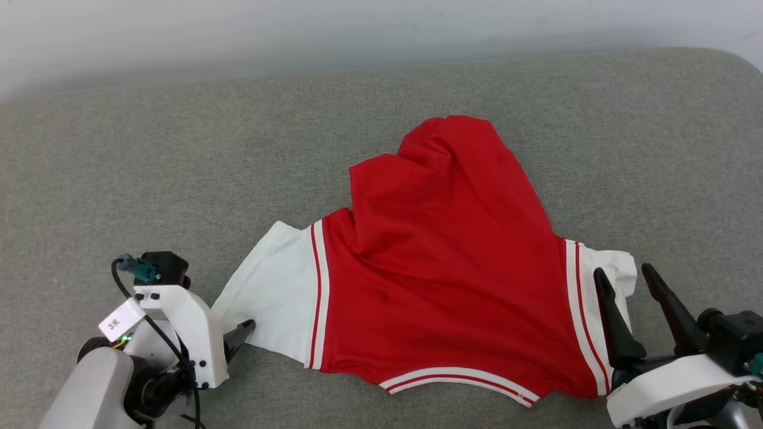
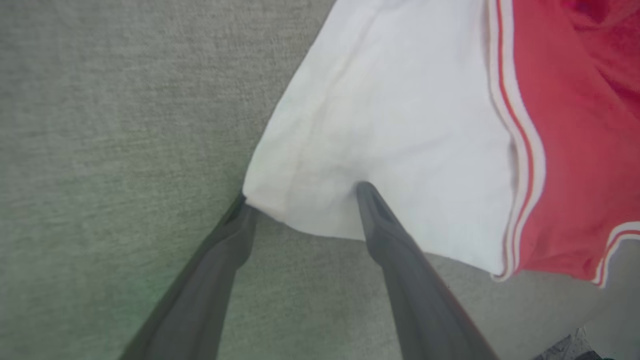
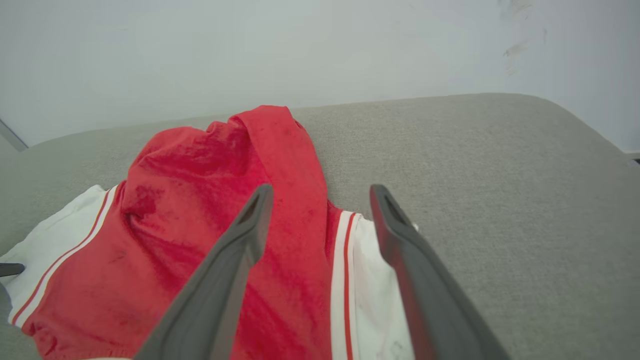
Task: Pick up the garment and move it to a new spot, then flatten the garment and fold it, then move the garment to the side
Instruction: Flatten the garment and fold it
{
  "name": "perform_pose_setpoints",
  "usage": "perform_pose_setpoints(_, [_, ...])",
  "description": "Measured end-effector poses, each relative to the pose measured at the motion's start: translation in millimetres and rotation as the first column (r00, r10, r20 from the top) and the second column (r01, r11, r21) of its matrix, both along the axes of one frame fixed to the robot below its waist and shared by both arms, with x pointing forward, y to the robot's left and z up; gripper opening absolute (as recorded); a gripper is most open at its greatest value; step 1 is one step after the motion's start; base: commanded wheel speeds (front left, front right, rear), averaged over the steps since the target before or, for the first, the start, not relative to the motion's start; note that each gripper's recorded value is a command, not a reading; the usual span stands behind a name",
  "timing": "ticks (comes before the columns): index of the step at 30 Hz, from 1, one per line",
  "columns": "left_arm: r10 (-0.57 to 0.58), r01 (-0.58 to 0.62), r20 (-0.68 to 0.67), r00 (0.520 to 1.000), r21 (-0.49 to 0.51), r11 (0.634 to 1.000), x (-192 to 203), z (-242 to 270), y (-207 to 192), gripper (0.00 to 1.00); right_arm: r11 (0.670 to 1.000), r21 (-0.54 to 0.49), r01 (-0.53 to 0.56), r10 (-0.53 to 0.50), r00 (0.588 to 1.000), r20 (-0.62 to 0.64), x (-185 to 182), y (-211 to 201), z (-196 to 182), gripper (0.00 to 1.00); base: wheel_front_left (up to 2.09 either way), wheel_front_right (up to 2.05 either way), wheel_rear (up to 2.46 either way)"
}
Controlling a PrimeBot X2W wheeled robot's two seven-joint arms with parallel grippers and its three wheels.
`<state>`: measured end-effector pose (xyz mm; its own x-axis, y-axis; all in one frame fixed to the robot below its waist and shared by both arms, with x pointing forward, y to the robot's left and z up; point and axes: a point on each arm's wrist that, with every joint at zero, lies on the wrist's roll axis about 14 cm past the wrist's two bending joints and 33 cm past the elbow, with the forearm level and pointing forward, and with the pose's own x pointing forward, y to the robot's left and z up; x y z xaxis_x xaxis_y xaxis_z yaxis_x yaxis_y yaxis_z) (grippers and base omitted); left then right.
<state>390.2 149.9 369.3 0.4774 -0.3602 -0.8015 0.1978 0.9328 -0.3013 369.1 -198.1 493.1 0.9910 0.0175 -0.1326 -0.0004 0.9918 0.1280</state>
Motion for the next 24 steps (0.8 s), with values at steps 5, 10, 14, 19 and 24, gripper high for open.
perform_pose_setpoints(5, [-0.061,0.062,-0.03,0.998,0.033,0.998,-2,-5,-4,0.0,0.999,0.009,0.033,-0.033,0.999,-0.027,-2,-11,-8,1.0,0.0,0.0,0.0])
perform_pose_setpoints(10, [-0.067,0.066,0.007,0.998,0.037,0.997,-2,-2,-13,0.0,0.997,0.034,0.064,-0.062,0.997,-0.052,-5,-20,-12,1.0,0.0,0.0,0.0])
perform_pose_setpoints(14, [-0.023,0.02,0.082,0.996,0.04,0.999,0,8,-8,0.0,0.991,0.062,0.117,-0.109,0.988,-0.11,-11,-38,-23,1.0,0.0,0.0,0.0])
perform_pose_setpoints(19, [0.037,-0.042,0.182,0.983,0.026,0.999,1,25,-1,0.0,0.982,0.088,0.167,-0.136,0.951,-0.279,-24,-57,-54,1.0,0.0,0.0,0.0])
perform_pose_setpoints(24, [0.048,-0.052,0.237,0.97,0.013,0.999,3,37,0,0.0,0.987,0.08,0.137,-0.086,0.887,-0.454,-25,-65,-80,1.0,0.0,0.0,0.0])
